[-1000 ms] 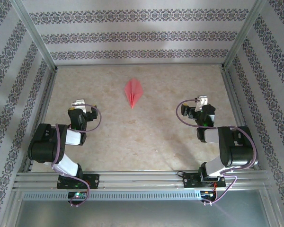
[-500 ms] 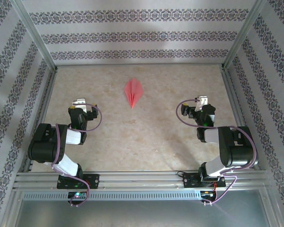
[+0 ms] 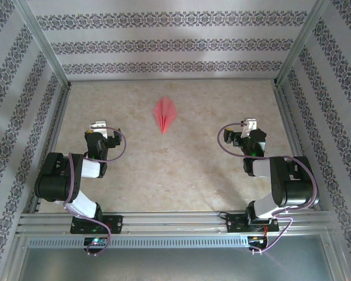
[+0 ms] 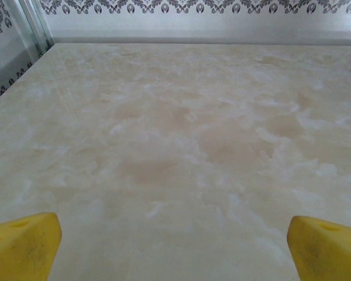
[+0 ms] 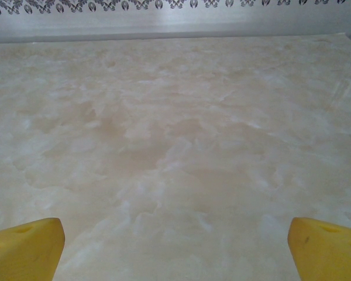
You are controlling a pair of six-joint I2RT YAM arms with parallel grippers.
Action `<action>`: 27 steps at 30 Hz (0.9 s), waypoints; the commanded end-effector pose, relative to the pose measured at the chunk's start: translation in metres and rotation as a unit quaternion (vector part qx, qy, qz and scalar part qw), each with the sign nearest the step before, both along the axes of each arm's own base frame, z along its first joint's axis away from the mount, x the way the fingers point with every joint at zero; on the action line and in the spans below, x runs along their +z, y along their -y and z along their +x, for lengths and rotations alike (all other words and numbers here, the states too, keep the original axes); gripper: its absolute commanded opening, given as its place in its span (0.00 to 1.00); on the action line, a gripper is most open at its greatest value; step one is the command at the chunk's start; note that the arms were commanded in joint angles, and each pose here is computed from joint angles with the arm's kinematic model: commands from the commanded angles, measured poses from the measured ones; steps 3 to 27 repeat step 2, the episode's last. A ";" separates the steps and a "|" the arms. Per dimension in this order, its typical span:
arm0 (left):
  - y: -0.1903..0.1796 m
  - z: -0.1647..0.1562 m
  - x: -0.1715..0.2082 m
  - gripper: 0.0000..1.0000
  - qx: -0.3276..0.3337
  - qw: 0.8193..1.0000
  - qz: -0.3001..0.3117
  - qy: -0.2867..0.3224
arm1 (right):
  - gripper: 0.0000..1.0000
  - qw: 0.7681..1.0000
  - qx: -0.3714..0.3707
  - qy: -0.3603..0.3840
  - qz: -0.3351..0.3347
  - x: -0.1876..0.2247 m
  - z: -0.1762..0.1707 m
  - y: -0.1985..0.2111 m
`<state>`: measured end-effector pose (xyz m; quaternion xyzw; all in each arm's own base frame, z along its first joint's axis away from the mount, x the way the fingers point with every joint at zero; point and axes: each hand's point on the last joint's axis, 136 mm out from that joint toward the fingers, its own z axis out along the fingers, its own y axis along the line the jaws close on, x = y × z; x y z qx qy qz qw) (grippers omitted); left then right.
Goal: Fold a paper plane with a square sheet of paper (pick it up from the middle)
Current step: Reset both arms
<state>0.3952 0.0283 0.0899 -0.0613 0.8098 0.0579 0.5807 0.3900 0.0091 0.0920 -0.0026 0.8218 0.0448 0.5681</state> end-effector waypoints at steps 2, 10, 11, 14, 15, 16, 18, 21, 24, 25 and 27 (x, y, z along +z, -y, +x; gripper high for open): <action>0.007 0.004 -0.001 0.99 -0.015 1.000 0.004 -0.004 | 0.98 1.000 0.002 0.027 -0.004 0.015 0.009 0.000; 0.007 0.004 -0.001 0.99 -0.015 1.000 0.004 -0.004 | 0.98 1.000 0.002 0.027 -0.004 0.015 0.009 0.000; 0.007 0.004 -0.001 0.99 -0.015 1.000 0.004 -0.004 | 0.98 1.000 0.002 0.027 -0.004 0.015 0.009 0.000; 0.007 0.004 -0.001 0.99 -0.015 1.000 0.004 -0.004 | 0.98 1.000 0.002 0.027 -0.004 0.015 0.009 0.000; 0.007 0.004 -0.001 0.99 -0.015 1.000 0.004 -0.004 | 0.98 1.000 0.002 0.027 -0.004 0.015 0.009 0.000; 0.007 0.004 -0.001 0.99 -0.015 1.000 0.004 -0.004 | 0.98 1.000 0.002 0.027 -0.004 0.015 0.009 0.000; 0.007 0.004 -0.001 0.99 -0.015 1.000 0.004 -0.004 | 0.98 1.000 0.002 0.027 -0.004 0.015 0.009 0.000; 0.007 0.004 -0.001 0.99 -0.015 1.000 0.004 -0.004 | 0.98 1.000 0.002 0.027 -0.004 0.015 0.009 0.000; 0.007 0.004 -0.001 0.99 -0.015 1.000 0.004 -0.004 | 0.98 1.000 0.002 0.027 -0.004 0.015 0.009 0.000; 0.007 0.004 -0.001 0.99 -0.015 1.000 0.004 -0.004 | 0.98 1.000 0.002 0.027 -0.004 0.015 0.009 0.000; 0.007 0.004 -0.001 0.99 -0.015 1.000 0.004 -0.004 | 0.98 1.000 0.002 0.027 -0.004 0.015 0.009 0.000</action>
